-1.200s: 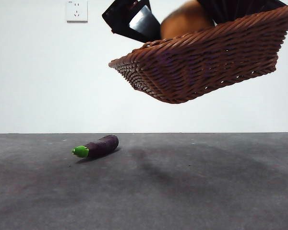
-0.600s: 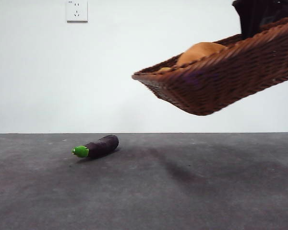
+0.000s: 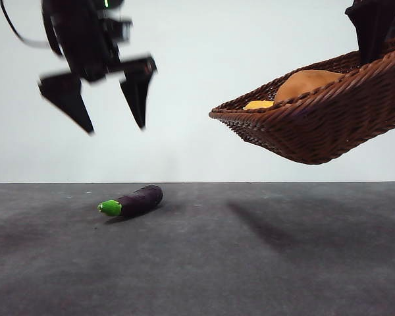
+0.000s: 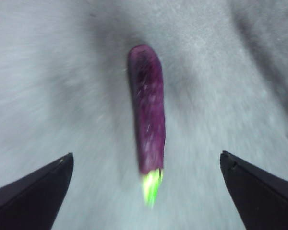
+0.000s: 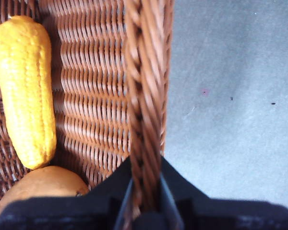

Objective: Help me put the vegetables on the table into the basket

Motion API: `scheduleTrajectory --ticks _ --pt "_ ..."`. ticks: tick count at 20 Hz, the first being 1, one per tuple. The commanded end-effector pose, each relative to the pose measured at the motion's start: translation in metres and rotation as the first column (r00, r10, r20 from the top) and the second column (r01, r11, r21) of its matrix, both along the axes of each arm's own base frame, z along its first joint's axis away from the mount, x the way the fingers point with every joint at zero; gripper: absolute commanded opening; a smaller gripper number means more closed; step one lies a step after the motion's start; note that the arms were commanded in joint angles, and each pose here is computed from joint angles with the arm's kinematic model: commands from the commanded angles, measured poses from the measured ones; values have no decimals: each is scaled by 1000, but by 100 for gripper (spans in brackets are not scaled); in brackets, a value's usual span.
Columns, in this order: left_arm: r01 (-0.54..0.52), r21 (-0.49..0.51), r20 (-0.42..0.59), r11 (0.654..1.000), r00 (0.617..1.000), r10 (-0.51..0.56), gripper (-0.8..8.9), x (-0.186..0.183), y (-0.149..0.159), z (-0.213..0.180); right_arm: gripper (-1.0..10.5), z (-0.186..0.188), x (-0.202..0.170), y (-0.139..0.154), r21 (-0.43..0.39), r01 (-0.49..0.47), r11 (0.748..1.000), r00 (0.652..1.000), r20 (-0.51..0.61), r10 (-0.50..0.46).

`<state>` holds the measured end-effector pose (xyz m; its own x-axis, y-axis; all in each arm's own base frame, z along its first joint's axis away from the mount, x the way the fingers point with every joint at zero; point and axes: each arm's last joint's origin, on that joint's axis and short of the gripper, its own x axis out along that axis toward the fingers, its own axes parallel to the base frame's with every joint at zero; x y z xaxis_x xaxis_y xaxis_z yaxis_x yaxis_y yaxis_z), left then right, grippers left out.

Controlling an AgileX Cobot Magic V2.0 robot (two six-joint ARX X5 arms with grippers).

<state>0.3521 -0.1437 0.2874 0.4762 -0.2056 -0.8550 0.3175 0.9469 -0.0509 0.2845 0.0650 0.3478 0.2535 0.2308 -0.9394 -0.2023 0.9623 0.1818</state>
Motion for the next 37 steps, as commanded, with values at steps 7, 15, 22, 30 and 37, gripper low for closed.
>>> scheduleTrajectory --ticks 7,15,22,30,37 --pt "33 -67 -38 997 999 -36 656 49 -6 -76 -12 0 2 0 7 -7 1000 1000 2 7" --pt "31 -54 -77 998 996 -35 461 56 -9 -98 -12 0 0 0 3 -3 1000 1000 -20 3" --pt "30 -50 -91 998 995 -35 461 54 -8 -99 -12 -1 -1 0 4 3 1000 1000 -27 -3" --pt "39 -43 -171 998 984 -46 461 56 -10 -123 -12 -1 -1 0 4 1 1000 1000 -27 -1" --pt "45 -7 -177 999 983 -45 -19 55 -18 -132 -12 -1 -1 0 4 1 1000 1000 -26 -1"
